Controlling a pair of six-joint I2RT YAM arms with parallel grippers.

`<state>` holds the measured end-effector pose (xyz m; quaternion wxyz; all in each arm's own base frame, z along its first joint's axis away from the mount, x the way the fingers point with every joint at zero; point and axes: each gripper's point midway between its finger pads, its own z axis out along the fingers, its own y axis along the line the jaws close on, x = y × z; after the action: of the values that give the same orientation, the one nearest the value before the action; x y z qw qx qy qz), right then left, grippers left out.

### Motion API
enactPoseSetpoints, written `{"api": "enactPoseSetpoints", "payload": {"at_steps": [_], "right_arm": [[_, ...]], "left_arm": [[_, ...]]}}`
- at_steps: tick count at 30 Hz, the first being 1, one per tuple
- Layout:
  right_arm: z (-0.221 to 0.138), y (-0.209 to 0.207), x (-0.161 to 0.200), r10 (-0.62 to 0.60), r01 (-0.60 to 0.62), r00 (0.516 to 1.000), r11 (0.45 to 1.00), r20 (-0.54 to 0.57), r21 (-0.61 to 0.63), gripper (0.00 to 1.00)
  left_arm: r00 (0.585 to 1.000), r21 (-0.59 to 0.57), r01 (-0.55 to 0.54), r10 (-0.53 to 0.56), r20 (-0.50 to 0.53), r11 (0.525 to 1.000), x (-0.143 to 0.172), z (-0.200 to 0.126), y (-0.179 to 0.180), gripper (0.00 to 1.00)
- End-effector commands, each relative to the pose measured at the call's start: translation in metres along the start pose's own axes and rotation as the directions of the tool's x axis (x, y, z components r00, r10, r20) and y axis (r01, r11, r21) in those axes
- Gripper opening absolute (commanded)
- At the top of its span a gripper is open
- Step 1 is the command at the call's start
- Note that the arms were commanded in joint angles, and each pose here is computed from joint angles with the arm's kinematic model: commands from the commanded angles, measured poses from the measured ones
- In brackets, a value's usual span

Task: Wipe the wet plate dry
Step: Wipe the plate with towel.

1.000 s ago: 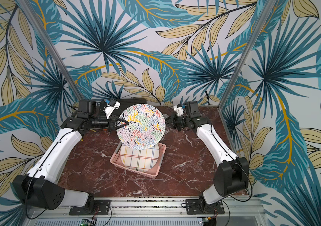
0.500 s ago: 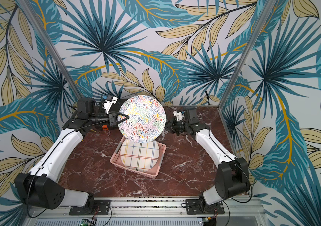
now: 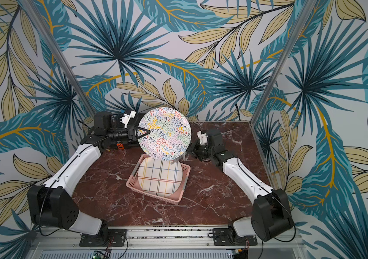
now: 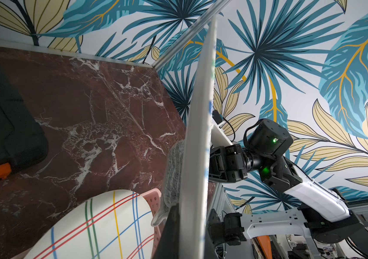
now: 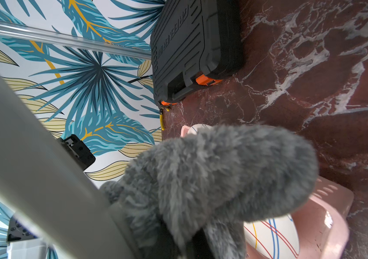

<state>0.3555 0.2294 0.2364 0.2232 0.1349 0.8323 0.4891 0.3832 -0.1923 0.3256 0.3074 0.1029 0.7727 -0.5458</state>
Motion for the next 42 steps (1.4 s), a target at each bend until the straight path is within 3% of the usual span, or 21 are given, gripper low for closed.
{"api": "enactPoseSetpoints", "payload": {"at_steps": [1, 9, 18, 28, 38, 42], "right_arm": [[-0.017, 0.055, 0.006, -0.187, 0.197, 0.979, 0.972, 0.085, -0.131, 0.00], [-0.018, 0.069, 0.022, -0.380, 0.394, 0.907, 0.918, 0.184, -0.048, 0.00], [-0.005, 0.085, 0.036, -0.491, 0.506, 0.835, 0.863, 0.249, 0.003, 0.00], [0.021, 0.106, 0.064, -0.636, 0.635, 0.739, 0.768, 0.221, 0.087, 0.00], [0.056, 0.095, 0.065, -0.677, 0.656, 0.704, 0.735, 0.212, 0.169, 0.00], [0.070, 0.094, 0.065, -0.657, 0.638, 0.718, 0.753, 0.230, 0.163, 0.00]], "left_arm": [[0.997, -0.092, -0.010, 0.017, 0.072, 0.996, -0.015, 0.001, 0.026, 0.00], [0.998, -0.079, 0.005, 0.000, 0.066, 0.997, -0.013, 0.002, 0.027, 0.00], [0.998, -0.077, 0.019, -0.015, 0.057, 0.997, -0.009, 0.003, 0.030, 0.00], [0.998, -0.069, 0.030, -0.027, 0.049, 0.997, -0.007, 0.005, 0.032, 0.00], [0.999, -0.038, 0.037, -0.035, 0.037, 0.999, -0.007, 0.004, 0.022, 0.00], [0.999, -0.033, 0.034, -0.032, 0.038, 0.999, -0.008, 0.003, 0.019, 0.00]]}}
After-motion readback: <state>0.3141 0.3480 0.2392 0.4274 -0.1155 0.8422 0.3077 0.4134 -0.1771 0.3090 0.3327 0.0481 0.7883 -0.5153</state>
